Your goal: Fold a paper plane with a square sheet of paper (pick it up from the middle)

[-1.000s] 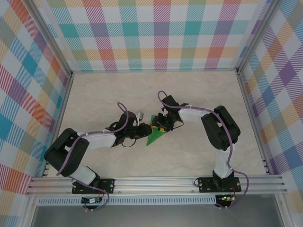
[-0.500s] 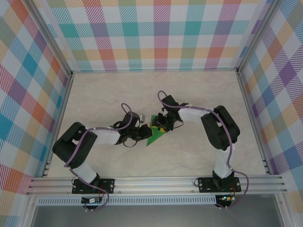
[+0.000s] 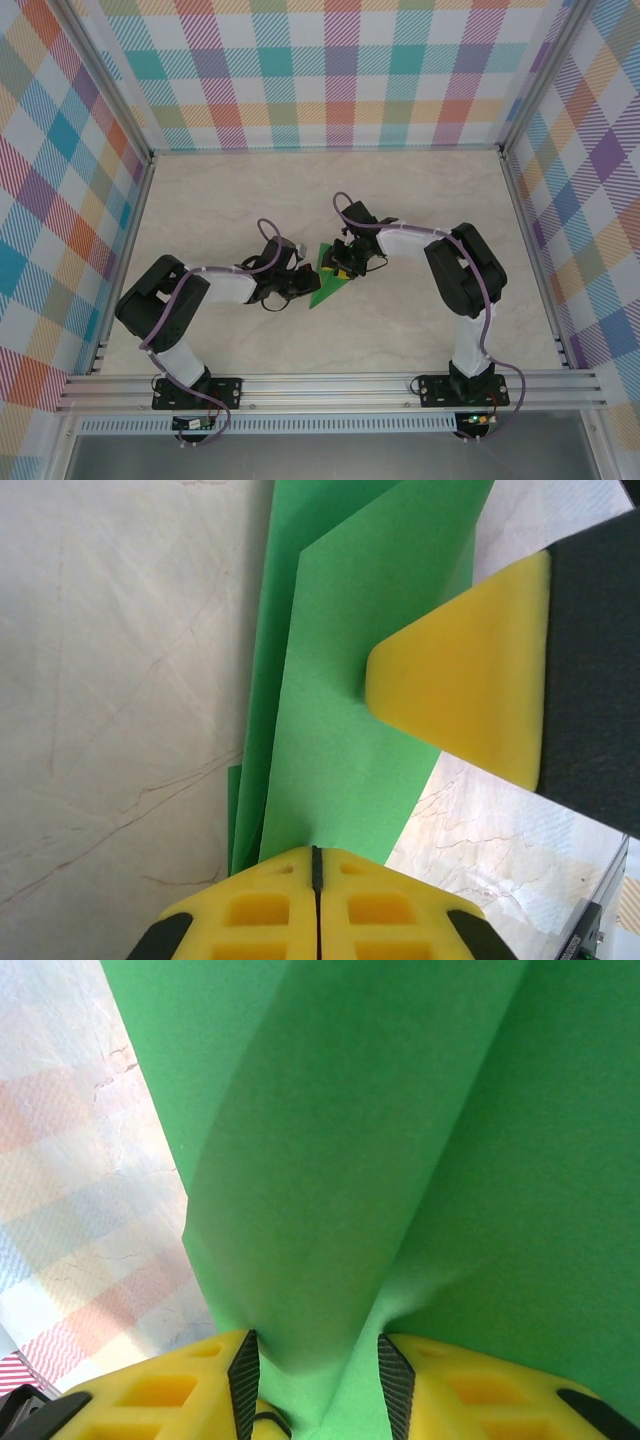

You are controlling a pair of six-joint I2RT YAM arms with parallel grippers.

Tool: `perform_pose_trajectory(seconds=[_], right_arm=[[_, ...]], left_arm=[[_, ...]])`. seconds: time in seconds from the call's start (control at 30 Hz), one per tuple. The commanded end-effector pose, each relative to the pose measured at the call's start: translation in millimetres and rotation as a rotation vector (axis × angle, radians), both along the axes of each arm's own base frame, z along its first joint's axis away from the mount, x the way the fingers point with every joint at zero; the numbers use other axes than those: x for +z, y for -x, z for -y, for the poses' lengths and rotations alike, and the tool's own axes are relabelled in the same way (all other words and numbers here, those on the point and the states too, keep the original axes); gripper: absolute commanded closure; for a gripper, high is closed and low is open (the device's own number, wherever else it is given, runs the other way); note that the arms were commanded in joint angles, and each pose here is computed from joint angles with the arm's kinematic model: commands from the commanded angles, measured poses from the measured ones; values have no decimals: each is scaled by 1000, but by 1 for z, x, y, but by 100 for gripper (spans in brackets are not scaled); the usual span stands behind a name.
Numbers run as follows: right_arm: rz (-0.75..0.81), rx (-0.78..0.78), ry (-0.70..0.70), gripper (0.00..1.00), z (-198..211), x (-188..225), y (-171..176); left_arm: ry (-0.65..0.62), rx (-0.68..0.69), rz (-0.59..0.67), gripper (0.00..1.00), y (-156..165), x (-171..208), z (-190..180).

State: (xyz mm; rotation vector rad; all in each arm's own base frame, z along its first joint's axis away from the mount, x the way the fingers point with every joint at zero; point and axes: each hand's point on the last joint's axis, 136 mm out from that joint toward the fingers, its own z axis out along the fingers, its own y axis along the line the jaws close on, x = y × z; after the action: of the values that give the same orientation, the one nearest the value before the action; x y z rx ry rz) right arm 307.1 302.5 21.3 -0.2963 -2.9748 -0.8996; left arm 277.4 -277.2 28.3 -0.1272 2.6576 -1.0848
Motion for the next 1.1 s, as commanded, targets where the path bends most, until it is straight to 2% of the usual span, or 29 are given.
perform_pose_trajectory(seconds=[0.0,0.4,0.53,0.73,1.07], right_arm=[[-99,-11,173,61,31,-45,23],[-130,-5,224,65,36,-55,27],[-148,1,250,65,38,-60,27],[-164,4,263,64,38,-65,28],[-172,8,266,61,36,-67,26]], left_arm=[[-8,6,-9,94,-5,-2,-2],[-21,17,-11,94,-3,-3,-5],[19,15,26,92,-5,16,-3],[27,54,76,90,-12,37,-10],[68,31,51,90,-11,34,-1]])
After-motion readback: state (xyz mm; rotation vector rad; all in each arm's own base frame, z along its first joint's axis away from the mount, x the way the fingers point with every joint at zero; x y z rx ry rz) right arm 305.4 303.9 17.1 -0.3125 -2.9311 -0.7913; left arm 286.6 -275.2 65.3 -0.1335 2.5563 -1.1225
